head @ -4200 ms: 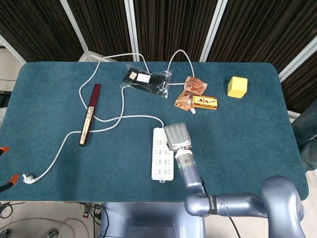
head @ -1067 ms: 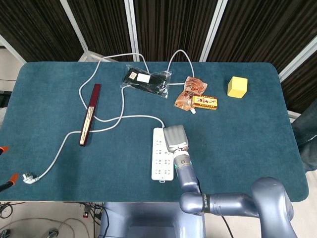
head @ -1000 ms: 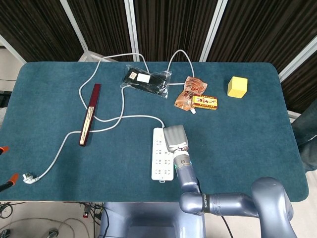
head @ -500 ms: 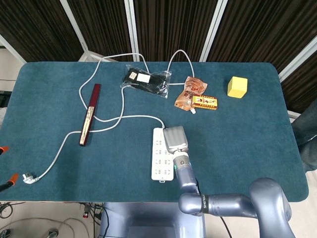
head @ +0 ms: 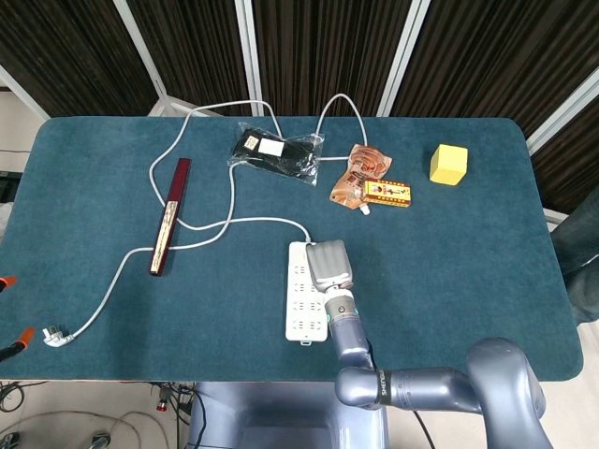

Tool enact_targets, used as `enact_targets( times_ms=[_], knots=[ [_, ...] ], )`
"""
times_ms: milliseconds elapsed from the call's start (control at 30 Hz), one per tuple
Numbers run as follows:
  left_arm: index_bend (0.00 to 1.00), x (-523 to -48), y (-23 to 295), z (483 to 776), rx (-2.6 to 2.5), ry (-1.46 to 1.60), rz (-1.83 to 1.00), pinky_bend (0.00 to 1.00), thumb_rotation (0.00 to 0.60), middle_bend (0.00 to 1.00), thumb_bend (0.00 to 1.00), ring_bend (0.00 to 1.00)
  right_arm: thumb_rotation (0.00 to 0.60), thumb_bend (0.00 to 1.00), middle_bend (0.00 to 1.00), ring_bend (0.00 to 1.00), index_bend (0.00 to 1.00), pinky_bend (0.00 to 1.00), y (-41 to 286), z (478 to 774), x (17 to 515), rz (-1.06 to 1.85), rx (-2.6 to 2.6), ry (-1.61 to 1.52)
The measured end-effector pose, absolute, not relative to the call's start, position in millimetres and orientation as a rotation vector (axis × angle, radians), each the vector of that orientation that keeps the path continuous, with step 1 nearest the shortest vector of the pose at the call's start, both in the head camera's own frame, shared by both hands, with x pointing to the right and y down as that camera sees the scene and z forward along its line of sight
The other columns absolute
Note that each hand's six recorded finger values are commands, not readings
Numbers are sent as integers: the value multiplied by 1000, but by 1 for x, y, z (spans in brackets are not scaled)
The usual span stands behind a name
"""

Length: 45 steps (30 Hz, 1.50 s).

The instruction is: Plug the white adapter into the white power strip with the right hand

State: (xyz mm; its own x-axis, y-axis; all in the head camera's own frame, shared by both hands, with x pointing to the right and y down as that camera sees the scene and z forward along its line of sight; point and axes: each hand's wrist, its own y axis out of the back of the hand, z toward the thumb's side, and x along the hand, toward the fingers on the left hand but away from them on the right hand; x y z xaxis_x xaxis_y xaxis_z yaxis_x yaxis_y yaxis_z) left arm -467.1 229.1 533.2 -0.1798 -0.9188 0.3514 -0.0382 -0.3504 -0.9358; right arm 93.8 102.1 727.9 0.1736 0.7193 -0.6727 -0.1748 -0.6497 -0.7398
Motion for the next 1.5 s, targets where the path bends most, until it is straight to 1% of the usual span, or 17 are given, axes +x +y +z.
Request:
enact_targets(
  times_ms=[600,933,1033,1133,1200,1233,1300,1400,1500],
  knots=[
    [230,-467,229,533,-1382,1159,-1614,120,600,0,189,0,600,690,832,992,869,1000,109,736,89,1576,-1761,-505],
    [230,-467,229,533,-1383,1159,-1614,120,600,0,188,0,600,690,832,992,859,1000,105,731,88,1562,-1761,-524],
    [230,-467,229,533,-1383,1159,-1614,120,600,0,189,0,600,690,828,986,779,1000,103,729,88,1550,-1749,-522],
    [230,-467,229,533,-1382,1159,-1614,120,600,0,189,0,600,687,792,964,680,1000,103,729,89,1548,-1760,-525],
    [230,-467,229,533,-1382,1159,-1614,120,600,0,189,0,600,633,750,949,570,1000,103,729,91,1549,-1765,-520],
    [230,-467,229,532,-1382,1159,-1613,120,600,0,189,0,600,600,731,942,537,1000,103,728,92,1550,-1762,-518],
    [230,-467,230,532,-1381,1158,-1614,120,600,0,189,0,600,498,664,925,457,1000,102,727,93,1549,-1749,-516],
    [230,-467,229,533,-1380,1158,-1615,120,600,0,189,0,600,429,579,914,394,1000,100,725,95,1551,-1723,-512],
    [230,-467,229,533,-1381,1158,-1614,120,600,0,188,0,600,417,532,912,365,1000,100,723,96,1561,-1707,-509]
  ],
)
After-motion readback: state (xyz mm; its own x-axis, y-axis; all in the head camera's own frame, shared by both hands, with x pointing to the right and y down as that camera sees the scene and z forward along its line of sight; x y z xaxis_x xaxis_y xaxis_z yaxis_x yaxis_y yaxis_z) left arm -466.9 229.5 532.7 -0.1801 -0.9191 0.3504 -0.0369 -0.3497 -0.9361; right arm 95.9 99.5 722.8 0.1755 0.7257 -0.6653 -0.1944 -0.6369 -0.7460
